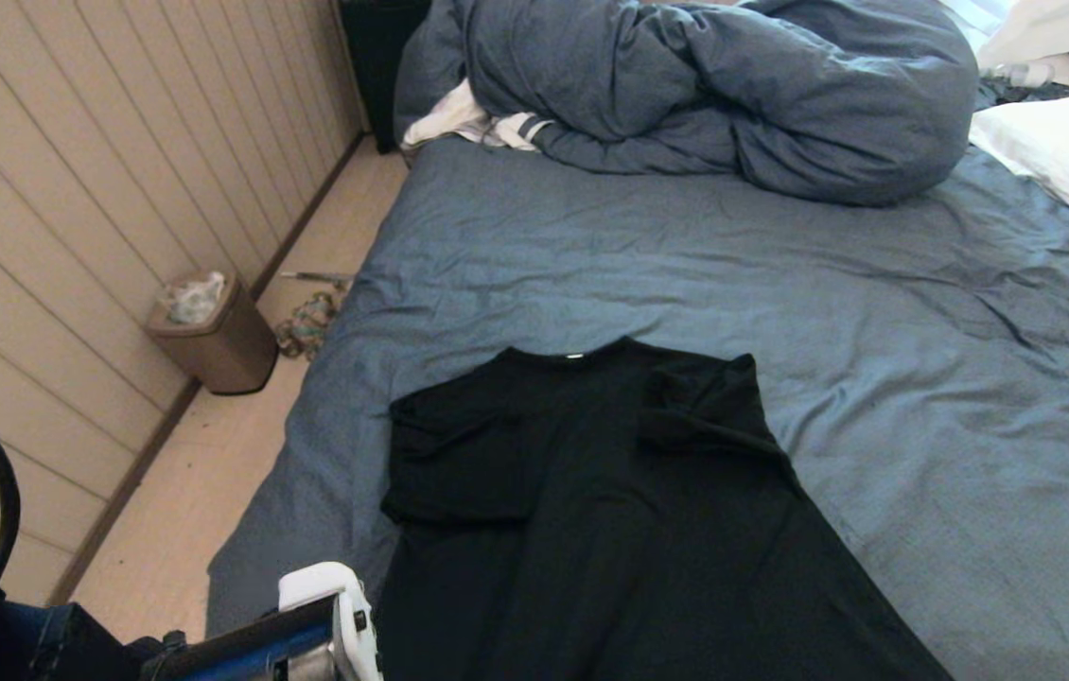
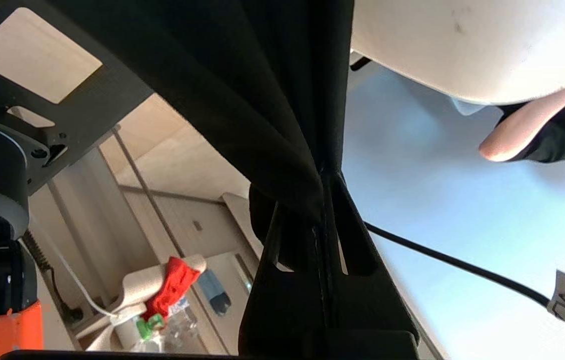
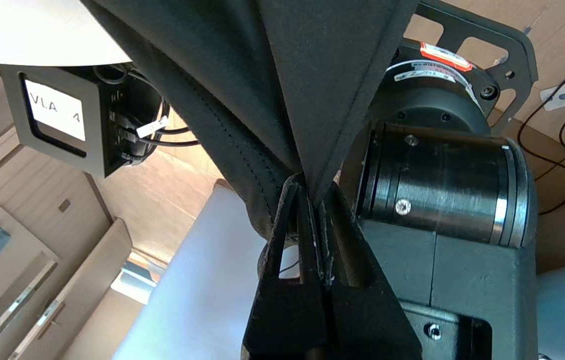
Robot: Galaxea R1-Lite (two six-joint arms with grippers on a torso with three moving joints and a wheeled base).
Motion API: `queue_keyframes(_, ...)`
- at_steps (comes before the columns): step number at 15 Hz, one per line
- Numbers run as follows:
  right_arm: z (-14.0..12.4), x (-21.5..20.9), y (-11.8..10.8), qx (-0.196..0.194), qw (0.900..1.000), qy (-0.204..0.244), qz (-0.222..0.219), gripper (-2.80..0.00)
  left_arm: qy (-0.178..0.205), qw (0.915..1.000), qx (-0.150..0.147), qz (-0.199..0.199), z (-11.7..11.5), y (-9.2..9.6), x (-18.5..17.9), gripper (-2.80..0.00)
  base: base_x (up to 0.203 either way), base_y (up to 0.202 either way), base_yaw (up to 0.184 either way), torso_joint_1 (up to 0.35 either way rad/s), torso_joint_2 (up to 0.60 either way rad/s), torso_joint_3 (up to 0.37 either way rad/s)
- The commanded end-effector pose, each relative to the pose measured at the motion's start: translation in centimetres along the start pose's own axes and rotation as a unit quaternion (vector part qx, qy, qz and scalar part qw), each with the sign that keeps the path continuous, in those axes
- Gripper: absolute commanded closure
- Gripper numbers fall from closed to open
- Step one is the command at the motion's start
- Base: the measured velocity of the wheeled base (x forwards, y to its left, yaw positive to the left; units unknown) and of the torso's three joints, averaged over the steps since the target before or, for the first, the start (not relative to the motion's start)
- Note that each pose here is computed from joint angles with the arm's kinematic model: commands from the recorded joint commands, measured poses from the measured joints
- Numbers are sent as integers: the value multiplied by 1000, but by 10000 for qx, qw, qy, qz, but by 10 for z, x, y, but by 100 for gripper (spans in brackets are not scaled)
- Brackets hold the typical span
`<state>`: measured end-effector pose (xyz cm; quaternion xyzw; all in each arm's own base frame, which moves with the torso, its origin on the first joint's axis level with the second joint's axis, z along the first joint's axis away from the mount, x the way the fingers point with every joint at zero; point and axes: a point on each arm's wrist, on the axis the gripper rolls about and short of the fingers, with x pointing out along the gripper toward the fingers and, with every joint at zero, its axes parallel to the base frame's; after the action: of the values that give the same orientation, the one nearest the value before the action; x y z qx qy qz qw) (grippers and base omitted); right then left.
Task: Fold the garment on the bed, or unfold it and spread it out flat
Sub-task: Fold the black T-shirt
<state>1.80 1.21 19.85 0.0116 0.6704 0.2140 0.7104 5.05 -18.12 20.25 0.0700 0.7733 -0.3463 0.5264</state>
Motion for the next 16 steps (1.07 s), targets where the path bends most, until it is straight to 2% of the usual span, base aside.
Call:
queue_keyframes(1, 1, 2, -1, -2, 10000, 95, -1, 0, 94, 9999, -50, 50, 3, -1, 3, 0, 0, 0, 0, 0, 0, 0)
queue_keyframes(3, 11, 2, -1, 24, 10000, -39, -44, 0, -63, 9999, -27, 110, 6, -3, 0, 0, 0, 0, 0, 0, 0, 0)
queue_keyframes(5, 27, 3, -3, 12, 9993, -289, -251, 0, -562, 9976, -214, 356, 14, 2, -9, 0, 0, 0, 0, 0, 0, 0)
queue_keyframes(8, 59, 3, -5, -41, 9964, -678, -507, 0, -1345, 9873, -664, 534, 34, 21, -33, 0, 0, 0, 0, 0, 0, 0)
queue_keyframes(11, 90, 2, -12, 181, 9941, -899, -577, 0, -1876, 9762, -958, 520, 52, 45, -60, 0, 0, 0, 0, 0, 0, 0)
queue_keyframes(14, 128, -2, -23, 384, 9895, -1232, -650, 0, -2478, 9606, -1164, 484, 72, 69, -94, 0, 0, 0, 0, 0, 0, 0)
queue_keyframes(16, 155, -1, -33, 499, 9882, -1280, -675, 0, -2690, 9522, -1352, 524, 92, 90, -110, 0, 0, 0, 0, 0, 0, 0)
